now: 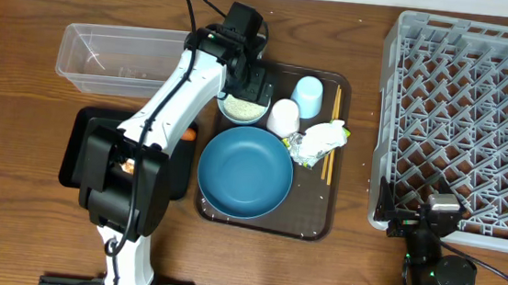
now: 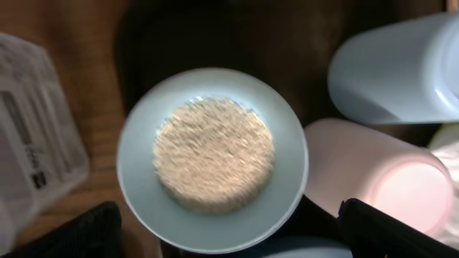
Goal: Sort waste into correct bins and load items into the dishwasher rack
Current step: 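Move the left gripper up to the light-blue rice bowl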
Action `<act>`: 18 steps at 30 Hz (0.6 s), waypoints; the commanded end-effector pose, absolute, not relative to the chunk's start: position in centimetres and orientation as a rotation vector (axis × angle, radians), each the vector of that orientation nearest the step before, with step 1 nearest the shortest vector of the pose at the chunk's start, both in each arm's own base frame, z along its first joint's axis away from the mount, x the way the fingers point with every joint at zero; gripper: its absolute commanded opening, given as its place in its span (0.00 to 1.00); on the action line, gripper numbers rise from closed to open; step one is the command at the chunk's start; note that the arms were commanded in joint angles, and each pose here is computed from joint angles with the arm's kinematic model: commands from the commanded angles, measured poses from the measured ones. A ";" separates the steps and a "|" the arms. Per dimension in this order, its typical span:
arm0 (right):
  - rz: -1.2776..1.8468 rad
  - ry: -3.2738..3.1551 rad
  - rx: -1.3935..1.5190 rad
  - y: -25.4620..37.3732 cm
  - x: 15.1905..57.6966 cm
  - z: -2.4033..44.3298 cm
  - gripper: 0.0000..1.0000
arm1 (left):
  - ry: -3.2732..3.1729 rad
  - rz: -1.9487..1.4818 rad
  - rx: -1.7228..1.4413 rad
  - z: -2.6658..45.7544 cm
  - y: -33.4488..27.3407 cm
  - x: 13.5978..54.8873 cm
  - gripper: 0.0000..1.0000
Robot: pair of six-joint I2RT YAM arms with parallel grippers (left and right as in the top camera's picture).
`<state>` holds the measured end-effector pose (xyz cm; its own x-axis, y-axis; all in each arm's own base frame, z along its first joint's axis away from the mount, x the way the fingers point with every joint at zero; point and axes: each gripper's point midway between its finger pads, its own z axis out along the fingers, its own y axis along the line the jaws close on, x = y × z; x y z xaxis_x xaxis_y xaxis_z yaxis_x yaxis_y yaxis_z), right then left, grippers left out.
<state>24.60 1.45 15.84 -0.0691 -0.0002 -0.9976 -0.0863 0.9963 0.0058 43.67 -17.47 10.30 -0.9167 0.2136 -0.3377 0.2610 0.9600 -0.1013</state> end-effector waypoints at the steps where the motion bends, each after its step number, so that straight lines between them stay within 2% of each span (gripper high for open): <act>1: 0.069 1.639 -0.048 1.2 24.6 15.8 0.99 | 2.784 -0.143 0.362 9.0 -17.1 44.5 0.98; 11: 0.069 1.639 -0.048 1.2 24.6 15.8 0.99 | 2.827 -0.137 0.359 6.3 -17.6 44.7 0.99; 14: 0.069 1.639 -0.047 1.2 24.6 15.8 0.99 | 2.832 -0.162 0.364 6.2 -17.8 44.5 0.93; 18: 0.069 1.639 -0.048 1.2 24.6 15.8 0.99 | 2.842 -0.205 0.372 6.1 -18.3 44.2 0.91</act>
<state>24.60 1.45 15.84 -0.0691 -0.0002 -0.9976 -0.0863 0.9963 0.0058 44.13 -17.75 6.16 -0.9317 0.2293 -0.2817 0.2613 0.9618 -0.0814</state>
